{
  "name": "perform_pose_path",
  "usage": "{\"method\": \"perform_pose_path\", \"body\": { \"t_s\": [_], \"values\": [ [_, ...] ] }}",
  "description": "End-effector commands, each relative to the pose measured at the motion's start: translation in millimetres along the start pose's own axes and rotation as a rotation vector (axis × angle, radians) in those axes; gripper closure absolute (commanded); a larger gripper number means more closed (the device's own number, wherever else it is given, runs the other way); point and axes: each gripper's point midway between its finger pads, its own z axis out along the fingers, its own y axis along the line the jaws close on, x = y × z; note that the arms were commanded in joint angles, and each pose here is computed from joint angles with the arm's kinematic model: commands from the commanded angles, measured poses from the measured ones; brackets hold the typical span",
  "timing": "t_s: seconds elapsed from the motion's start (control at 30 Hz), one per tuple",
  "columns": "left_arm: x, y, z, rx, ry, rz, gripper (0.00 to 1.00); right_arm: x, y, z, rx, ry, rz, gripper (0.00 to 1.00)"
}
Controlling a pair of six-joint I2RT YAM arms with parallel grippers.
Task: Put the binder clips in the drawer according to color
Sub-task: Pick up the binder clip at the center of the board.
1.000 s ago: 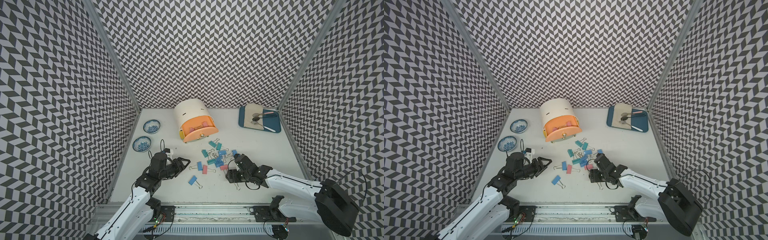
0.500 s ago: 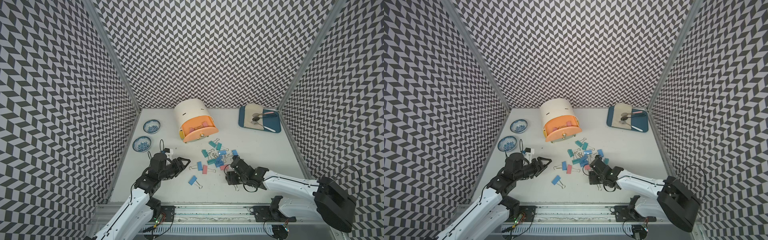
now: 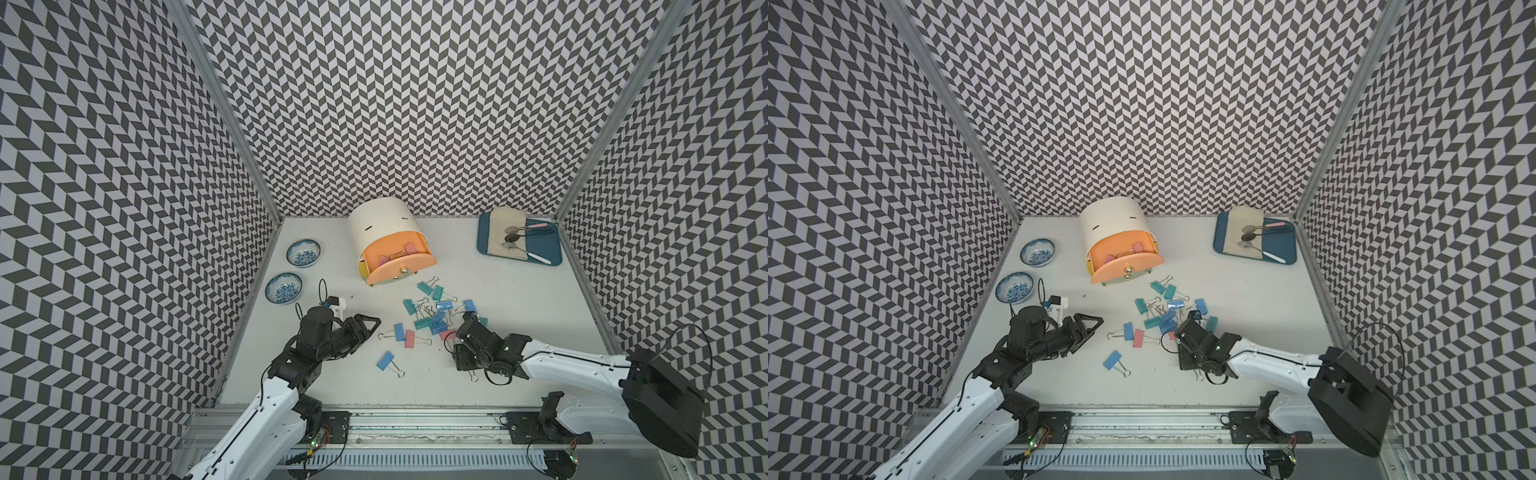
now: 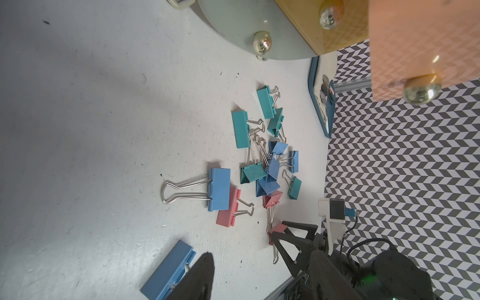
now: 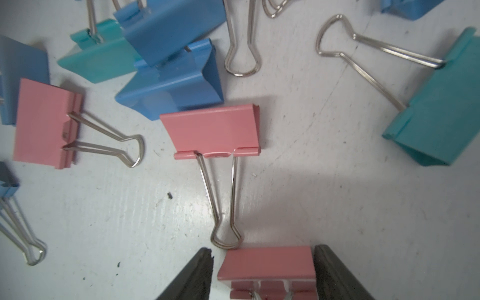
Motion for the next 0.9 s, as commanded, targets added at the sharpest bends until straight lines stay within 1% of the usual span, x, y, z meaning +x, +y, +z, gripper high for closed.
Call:
{"method": "perform_pose_path", "body": {
  "t_s": [0.0,0.3,0.63,0.87],
  "values": [
    [-4,-9,0,0.026,-0.02,0.022,0.37,25,-19,7,0.076,0.086,-0.008,0.36],
    [-4,-10,1,0.027,-0.02,0.024,0.37,24,-17,3,0.072,0.071,-0.003,0.45],
    [-9,-21,-1,0.041,-0.028,0.038,0.37,4,-8,-13,0.049,0.009,0.001,0.53],
    [-16,-36,-5,0.057,-0.042,0.059,0.37,-18,2,-31,0.03,-0.049,0.007,0.54]
  ]
}}
